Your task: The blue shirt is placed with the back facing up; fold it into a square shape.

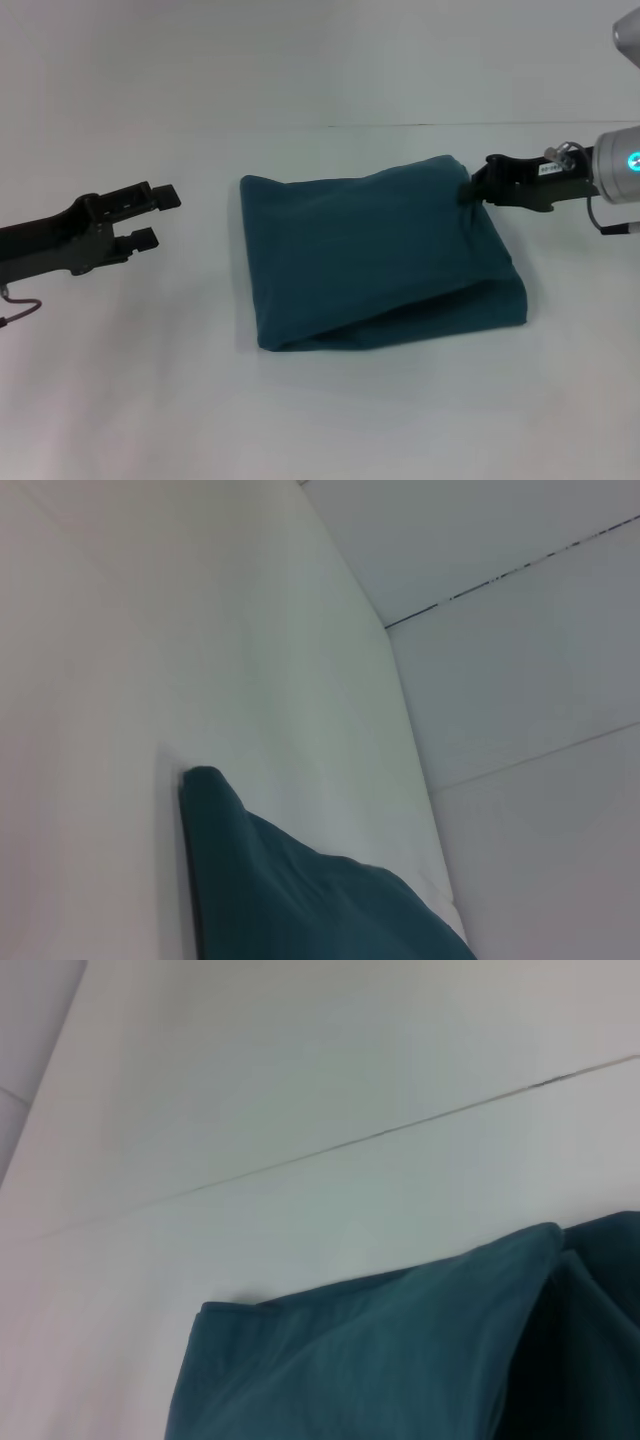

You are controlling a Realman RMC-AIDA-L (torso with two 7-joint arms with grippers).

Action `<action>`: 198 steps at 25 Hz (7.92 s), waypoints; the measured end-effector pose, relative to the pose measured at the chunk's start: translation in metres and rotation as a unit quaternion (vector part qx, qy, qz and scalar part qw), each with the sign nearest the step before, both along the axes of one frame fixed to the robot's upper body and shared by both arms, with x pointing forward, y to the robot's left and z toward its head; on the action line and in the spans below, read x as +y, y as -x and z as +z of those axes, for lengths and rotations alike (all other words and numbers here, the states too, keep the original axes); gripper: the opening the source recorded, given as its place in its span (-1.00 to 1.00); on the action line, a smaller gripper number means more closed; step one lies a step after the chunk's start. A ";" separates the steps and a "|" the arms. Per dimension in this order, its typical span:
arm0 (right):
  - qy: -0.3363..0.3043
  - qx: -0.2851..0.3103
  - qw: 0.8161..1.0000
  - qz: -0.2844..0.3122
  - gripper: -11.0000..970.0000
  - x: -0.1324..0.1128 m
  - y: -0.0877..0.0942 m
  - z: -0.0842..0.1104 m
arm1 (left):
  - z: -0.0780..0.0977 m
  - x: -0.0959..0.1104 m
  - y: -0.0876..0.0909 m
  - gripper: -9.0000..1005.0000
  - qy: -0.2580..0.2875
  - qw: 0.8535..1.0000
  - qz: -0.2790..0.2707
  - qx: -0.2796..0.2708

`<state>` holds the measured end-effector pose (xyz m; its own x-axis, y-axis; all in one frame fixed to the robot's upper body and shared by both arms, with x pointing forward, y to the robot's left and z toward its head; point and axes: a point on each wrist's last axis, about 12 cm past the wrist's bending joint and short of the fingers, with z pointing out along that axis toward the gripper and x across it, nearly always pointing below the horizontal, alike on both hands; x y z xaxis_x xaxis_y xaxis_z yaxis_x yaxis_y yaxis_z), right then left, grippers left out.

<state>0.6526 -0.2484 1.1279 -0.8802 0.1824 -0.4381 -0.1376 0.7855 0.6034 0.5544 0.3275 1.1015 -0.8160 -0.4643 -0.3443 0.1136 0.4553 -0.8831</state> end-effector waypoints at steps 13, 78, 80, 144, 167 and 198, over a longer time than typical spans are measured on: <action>0.038 0.011 0.999 -0.022 -0.93 -0.011 0.001 -0.017 | 0.001 0.001 -0.001 0.71 0.001 1.000 0.004 0.000; -0.107 0.014 0.994 0.009 0.35 -0.094 0.045 0.032 | -0.043 -0.079 0.013 0.56 0.011 0.983 -0.075 0.170; -0.109 0.014 0.994 0.009 0.53 -0.095 0.046 0.031 | -0.047 -0.085 0.011 0.55 0.008 0.982 -0.072 0.176; -0.141 0.017 0.990 -0.012 0.82 -0.102 0.052 0.021 | -0.066 -0.057 0.032 -0.78 0.012 0.984 -0.030 0.175; -0.064 -0.037 0.990 0.120 0.79 -0.099 0.063 0.020 | -0.011 0.007 0.052 0.09 -0.129 0.969 -0.203 -0.062; 0.011 -0.138 0.940 0.311 0.44 -0.007 0.061 0.019 | 0.047 -0.076 -0.026 0.62 -0.236 0.869 -0.400 -0.170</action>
